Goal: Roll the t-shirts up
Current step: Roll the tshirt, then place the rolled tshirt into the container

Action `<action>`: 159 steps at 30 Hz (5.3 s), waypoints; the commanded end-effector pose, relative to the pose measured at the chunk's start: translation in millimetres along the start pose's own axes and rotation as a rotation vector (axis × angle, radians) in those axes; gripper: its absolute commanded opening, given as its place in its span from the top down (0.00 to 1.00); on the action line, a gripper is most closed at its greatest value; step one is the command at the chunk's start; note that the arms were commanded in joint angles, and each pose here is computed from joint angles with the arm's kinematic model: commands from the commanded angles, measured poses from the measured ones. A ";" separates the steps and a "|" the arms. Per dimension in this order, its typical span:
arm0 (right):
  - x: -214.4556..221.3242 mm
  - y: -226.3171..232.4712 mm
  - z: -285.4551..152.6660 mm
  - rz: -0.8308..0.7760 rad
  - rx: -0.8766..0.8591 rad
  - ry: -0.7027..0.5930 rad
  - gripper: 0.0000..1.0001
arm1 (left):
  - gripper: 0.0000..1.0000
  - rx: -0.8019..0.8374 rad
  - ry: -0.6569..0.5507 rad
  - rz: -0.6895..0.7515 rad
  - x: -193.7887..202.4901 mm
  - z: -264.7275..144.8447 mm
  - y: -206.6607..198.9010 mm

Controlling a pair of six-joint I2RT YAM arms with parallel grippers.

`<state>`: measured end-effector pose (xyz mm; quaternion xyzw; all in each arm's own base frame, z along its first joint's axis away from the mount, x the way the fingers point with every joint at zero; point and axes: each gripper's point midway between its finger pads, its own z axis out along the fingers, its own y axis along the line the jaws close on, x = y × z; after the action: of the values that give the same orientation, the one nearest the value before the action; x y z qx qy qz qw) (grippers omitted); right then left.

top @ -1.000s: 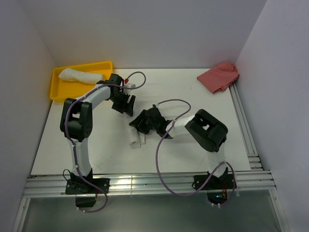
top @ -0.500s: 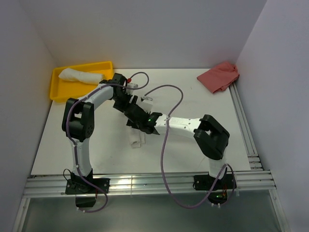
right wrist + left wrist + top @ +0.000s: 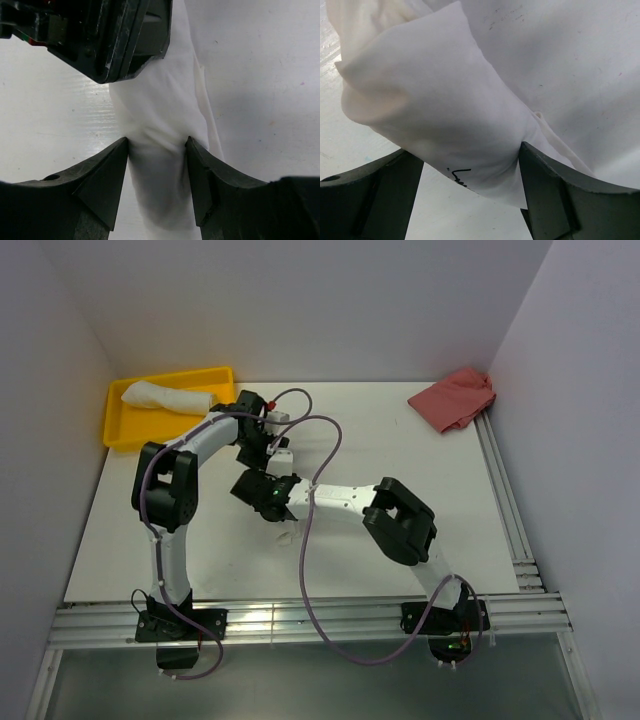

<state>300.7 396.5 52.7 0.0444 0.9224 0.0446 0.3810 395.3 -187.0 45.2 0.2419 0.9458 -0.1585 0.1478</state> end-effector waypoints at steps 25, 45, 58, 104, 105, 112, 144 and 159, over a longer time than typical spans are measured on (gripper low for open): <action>30.7 -40.2 26.9 0.169 -0.086 0.177 0.52 | 0.10 0.221 -0.167 -0.088 -13.1 -71.2 -17.5; 49.2 -46.6 34.4 0.360 -0.233 0.288 0.52 | 0.11 0.379 -0.035 -0.233 13.9 2.2 -22.3; 55.2 -43.8 37.5 0.447 -0.316 0.333 0.54 | 0.28 0.395 -0.026 -0.274 10.5 21.3 -19.8; -79.1 -109.8 -93.8 0.549 -0.326 -0.086 0.37 | 1.00 0.410 -0.507 -0.036 -174.3 -80.8 -10.9; -76.5 -111.0 -93.4 0.546 -0.320 -0.083 0.37 | 1.00 0.400 -0.536 -0.046 -182.1 -87.0 0.5; -67.3 -117.6 -92.2 0.534 -0.284 -0.079 0.37 | 1.00 0.320 -0.794 -0.120 -230.9 -138.9 72.0; -39.4 -104.3 -62.1 0.468 -0.249 -0.005 0.37 | 1.00 0.029 -1.024 -0.490 -111.0 -158.1 266.3; -26.7 -94.9 -47.0 0.430 -0.242 0.039 0.37 | 1.00 0.019 -0.954 -0.796 -78.3 -135.4 304.5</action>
<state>273.4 283.9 78.3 0.1984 0.8960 0.2160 0.3335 579.1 71.3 108.1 -0.2099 0.8065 -0.3010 0.4636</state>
